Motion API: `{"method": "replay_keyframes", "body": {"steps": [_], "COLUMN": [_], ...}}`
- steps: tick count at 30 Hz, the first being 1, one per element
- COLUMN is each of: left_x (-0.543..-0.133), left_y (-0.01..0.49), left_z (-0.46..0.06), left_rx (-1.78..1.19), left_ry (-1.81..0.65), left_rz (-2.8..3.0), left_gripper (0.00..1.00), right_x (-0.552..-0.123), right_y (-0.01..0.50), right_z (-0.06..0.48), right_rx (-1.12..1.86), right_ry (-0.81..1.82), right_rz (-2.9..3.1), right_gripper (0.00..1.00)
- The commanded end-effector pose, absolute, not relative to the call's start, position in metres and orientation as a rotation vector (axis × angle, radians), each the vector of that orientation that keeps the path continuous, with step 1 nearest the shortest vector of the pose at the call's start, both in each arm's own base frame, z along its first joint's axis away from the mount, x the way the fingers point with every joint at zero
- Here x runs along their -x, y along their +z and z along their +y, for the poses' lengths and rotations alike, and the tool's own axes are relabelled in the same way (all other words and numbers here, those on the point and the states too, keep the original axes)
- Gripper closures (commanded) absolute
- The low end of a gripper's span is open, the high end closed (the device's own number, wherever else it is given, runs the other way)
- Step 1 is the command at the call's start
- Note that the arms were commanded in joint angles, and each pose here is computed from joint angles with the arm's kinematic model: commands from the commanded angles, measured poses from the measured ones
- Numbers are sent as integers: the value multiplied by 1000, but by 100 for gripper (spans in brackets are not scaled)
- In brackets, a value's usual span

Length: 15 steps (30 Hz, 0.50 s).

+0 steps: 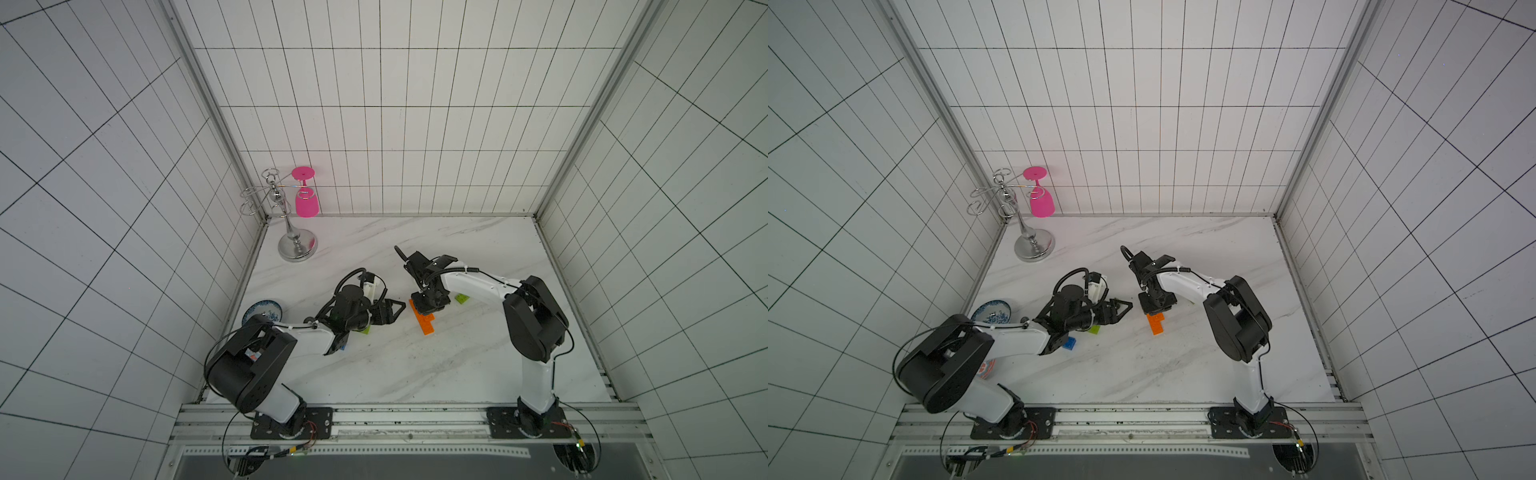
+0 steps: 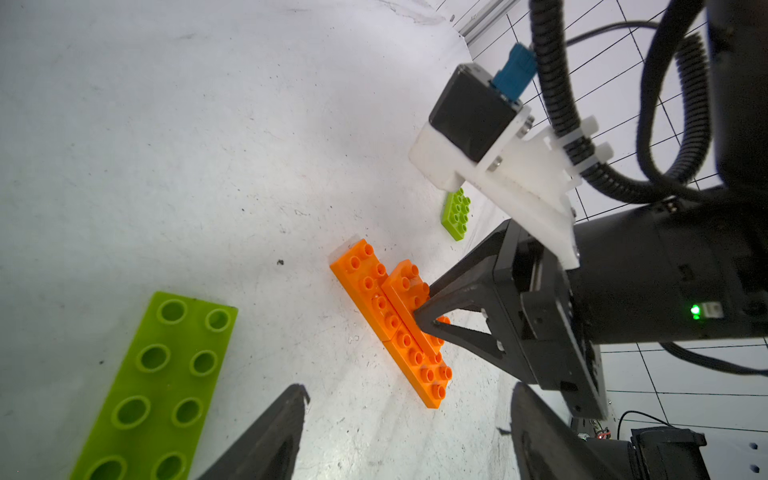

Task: Assemble a small pinwheel with lego
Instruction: Assemble the lego brick with the lego brick.

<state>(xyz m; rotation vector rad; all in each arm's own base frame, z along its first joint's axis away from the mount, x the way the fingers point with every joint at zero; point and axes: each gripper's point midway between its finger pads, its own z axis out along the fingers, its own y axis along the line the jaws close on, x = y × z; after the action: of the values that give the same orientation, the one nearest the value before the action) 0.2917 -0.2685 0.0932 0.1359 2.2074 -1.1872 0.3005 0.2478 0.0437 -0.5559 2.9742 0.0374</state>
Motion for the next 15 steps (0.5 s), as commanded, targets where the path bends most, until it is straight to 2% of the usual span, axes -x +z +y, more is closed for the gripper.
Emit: {"method": "replay_keyframes", "body": {"steps": [1, 15], "left_x": [-292, -290], "left_y": [98, 98], "left_z": [-267, -264], "left_rx": [-140, -127], "left_ry": [-1194, -1198], "left_rz": [2183, 2187], "left_gripper": [21, 21], "right_x": [-294, -278], "right_y": [32, 17], "right_z": [244, 237], "right_rx": [549, 565], "right_ry": [-29, -117], "right_rz": [3003, 3026], "right_gripper": [74, 74]}}
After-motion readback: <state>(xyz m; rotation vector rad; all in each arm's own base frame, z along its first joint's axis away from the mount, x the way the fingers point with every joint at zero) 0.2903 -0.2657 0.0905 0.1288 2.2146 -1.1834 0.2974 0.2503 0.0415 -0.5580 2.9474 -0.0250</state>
